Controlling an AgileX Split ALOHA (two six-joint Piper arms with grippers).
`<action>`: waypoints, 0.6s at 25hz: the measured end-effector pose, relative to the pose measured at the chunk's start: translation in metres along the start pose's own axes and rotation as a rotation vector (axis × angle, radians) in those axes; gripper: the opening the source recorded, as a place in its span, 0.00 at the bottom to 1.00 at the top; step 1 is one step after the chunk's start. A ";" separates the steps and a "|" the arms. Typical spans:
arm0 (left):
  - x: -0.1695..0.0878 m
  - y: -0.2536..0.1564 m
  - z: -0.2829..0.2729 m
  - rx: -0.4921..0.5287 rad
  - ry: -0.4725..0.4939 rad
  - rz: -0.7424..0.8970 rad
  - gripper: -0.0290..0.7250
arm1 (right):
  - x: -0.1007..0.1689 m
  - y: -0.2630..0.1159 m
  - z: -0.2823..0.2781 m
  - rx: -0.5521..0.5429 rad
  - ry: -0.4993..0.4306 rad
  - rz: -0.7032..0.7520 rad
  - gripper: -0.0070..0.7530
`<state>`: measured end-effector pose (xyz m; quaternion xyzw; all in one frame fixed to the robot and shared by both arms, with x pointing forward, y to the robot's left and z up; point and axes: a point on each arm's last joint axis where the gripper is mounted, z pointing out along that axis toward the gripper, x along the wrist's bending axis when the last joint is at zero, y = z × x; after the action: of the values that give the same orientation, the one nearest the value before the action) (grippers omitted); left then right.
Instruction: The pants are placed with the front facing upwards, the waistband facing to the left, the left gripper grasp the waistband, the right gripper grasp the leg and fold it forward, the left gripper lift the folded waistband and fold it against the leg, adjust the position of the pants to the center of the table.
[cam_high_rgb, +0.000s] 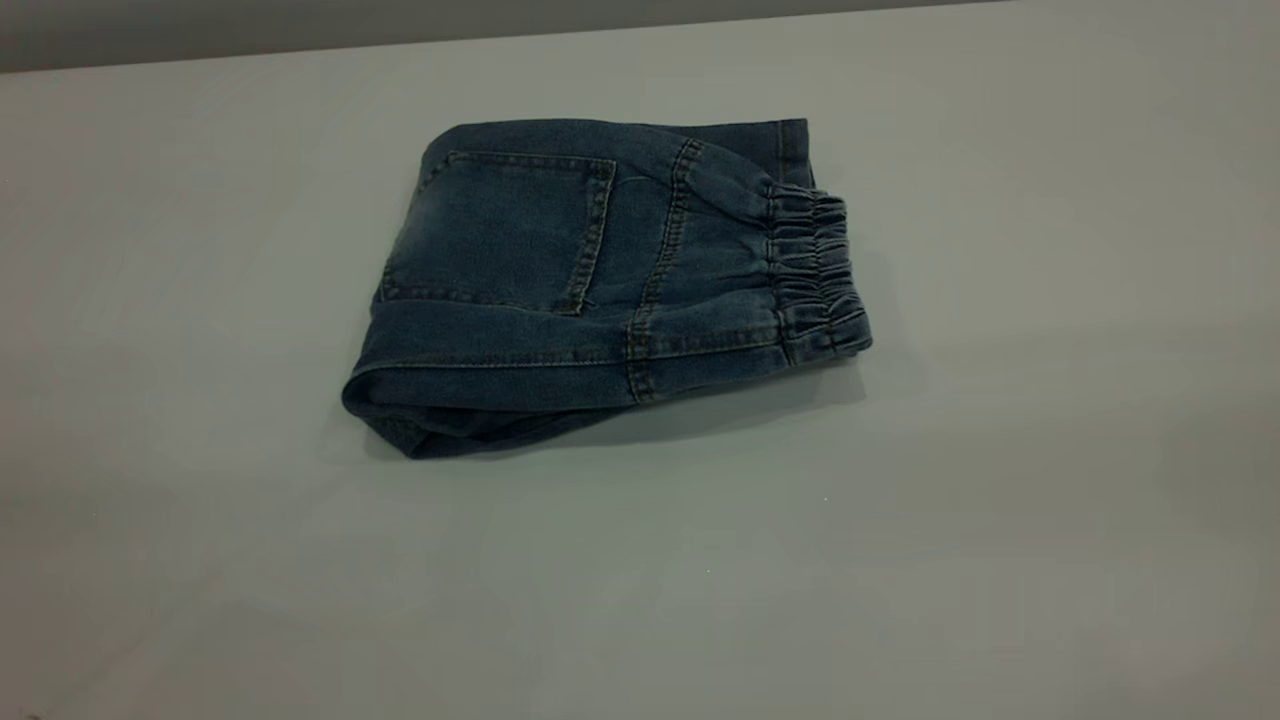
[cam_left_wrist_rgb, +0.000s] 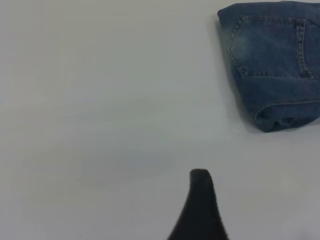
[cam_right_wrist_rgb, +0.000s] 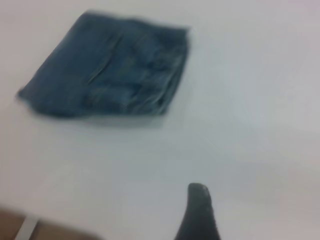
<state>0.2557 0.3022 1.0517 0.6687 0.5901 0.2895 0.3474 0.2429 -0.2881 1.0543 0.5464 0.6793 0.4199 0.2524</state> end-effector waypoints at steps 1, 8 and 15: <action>0.000 0.000 0.000 0.000 0.000 0.000 0.73 | 0.000 -0.001 -0.002 -0.020 -0.026 0.015 0.64; 0.001 0.000 -0.001 -0.004 0.069 -0.050 0.73 | 0.002 -0.006 -0.009 -0.102 -0.145 0.078 0.64; 0.002 -0.007 -0.011 -0.081 0.136 -0.097 0.73 | 0.003 -0.006 -0.009 -0.103 -0.138 0.088 0.64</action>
<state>0.2435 0.3055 1.0526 0.6036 0.6320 0.3404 0.3470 0.2319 -0.2883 1.0546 0.5895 0.6133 0.4264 0.3075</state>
